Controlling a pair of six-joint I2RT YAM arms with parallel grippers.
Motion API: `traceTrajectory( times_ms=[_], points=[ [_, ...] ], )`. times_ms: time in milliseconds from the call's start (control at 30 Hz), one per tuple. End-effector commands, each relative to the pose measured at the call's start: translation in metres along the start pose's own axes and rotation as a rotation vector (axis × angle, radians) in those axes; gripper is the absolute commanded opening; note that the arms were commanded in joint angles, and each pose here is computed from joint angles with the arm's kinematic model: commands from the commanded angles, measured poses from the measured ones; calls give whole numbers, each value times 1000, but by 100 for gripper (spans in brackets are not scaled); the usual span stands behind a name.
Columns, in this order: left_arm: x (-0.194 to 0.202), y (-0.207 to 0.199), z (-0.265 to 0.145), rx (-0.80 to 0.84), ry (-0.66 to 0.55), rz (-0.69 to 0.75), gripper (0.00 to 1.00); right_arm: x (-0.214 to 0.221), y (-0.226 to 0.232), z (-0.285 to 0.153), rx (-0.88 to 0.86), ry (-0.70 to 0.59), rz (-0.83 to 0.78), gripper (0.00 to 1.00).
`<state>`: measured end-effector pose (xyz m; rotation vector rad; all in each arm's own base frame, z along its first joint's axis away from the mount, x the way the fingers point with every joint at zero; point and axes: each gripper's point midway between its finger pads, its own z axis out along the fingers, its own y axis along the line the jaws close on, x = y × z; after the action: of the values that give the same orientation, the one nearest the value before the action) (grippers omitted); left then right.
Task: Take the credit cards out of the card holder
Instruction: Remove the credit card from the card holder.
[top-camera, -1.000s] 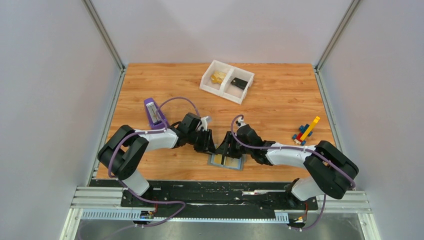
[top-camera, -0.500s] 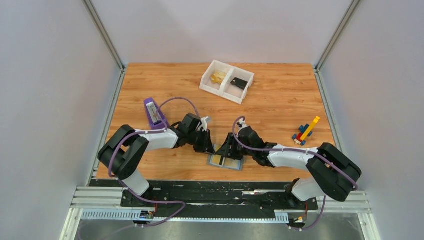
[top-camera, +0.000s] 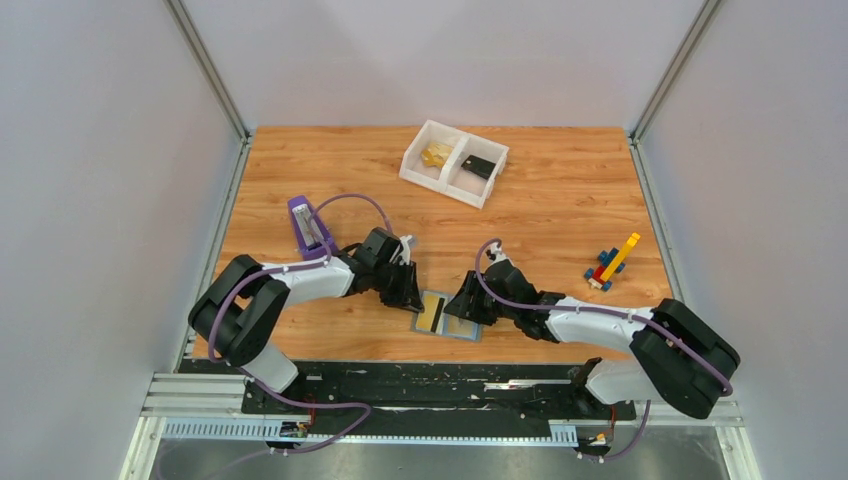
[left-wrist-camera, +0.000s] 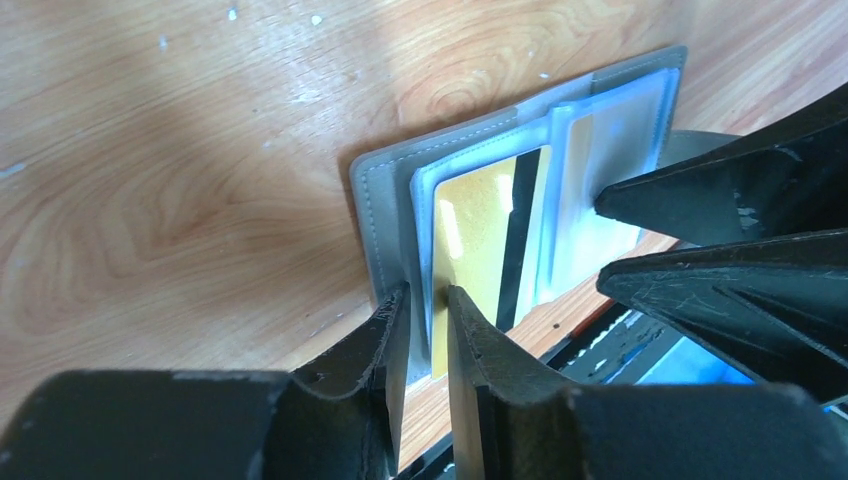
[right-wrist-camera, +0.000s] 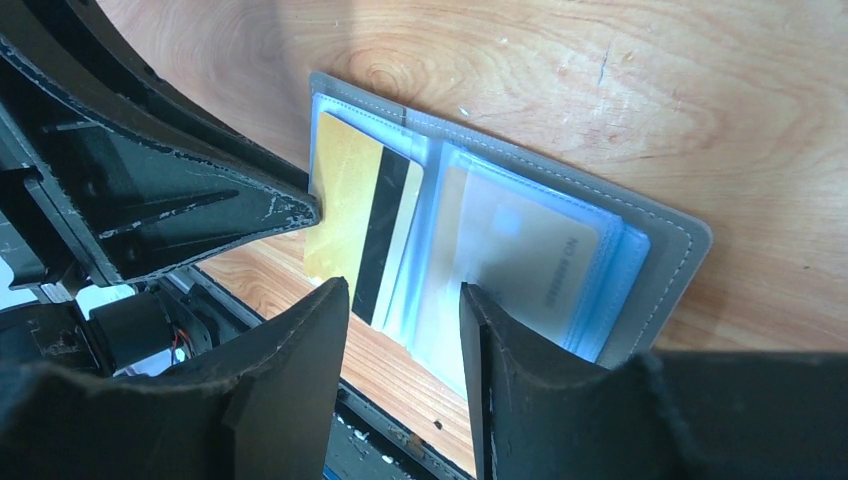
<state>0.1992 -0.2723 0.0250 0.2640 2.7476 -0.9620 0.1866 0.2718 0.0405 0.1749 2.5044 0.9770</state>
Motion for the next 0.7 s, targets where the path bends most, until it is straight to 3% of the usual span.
traceTrajectory(
  times_ms=[0,333,667],
  points=[
    [-12,9,-12,-86,-46,29,31,1,-17,-2,60,-18,-21,46],
    [-11,3,-17,-68,-43,24,31,-7,-5,-9,52,-30,-38,46],
    [-1,-9,-8,39,1,-5,16,-15,42,-6,-89,-3,-9,43]
  ],
)
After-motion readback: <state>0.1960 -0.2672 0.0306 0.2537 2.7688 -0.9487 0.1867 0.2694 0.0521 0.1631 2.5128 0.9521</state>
